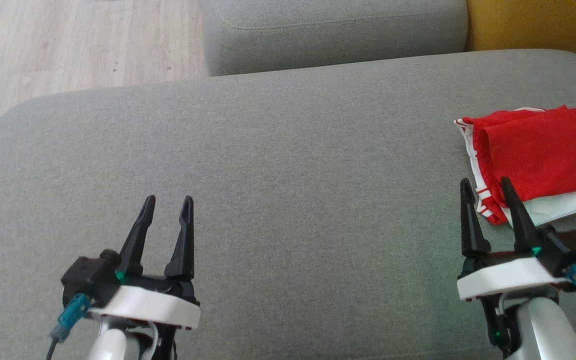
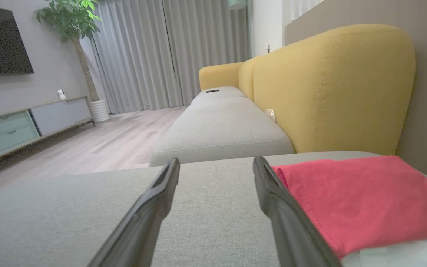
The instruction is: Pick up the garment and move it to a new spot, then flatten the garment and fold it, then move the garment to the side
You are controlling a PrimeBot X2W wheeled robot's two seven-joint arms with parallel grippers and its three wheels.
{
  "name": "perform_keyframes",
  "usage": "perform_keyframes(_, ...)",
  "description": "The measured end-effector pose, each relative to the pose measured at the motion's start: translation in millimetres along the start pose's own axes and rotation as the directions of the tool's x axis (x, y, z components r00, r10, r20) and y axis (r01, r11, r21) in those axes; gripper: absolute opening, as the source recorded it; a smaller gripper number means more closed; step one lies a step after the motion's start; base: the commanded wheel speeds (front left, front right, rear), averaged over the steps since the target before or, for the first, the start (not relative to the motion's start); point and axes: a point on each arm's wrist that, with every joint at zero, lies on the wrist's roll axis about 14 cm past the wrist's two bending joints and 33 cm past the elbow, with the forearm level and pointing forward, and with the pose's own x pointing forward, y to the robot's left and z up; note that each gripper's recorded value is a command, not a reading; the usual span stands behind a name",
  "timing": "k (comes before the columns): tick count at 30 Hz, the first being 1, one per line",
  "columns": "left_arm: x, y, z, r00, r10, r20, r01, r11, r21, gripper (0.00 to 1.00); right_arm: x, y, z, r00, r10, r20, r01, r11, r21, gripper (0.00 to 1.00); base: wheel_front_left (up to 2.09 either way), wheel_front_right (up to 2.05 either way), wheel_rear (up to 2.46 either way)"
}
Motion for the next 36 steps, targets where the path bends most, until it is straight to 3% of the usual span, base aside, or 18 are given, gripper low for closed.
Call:
perform_keyframes(6,-3.3,1.9,-2.6,1.000,0.014,-0.009,-0.014,1.000,0.011,1.00,-3.2,-2.6,-2.8,1.000,-0.016,0.001,0.016,0.999,0.046,1.00,0.00,0.00,0.00)
perform_keyframes(23,-3.1,13.0,-2.9,0.996,0.087,-0.009,-0.087,0.995,0.058,1.00,-5.0,-0.1,-3.8,1.000,-0.010,0.001,0.009,0.999,0.047,1.00,0.00,0.00,0.00)
perform_keyframes(36,-4.9,23.2,-7.6,0.992,0.126,-0.024,-0.125,0.992,0.037,1.00,-4.8,1.0,-3.5,1.000,-0.008,0.003,0.008,0.998,0.055,1.00,0.00,0.00,0.00)
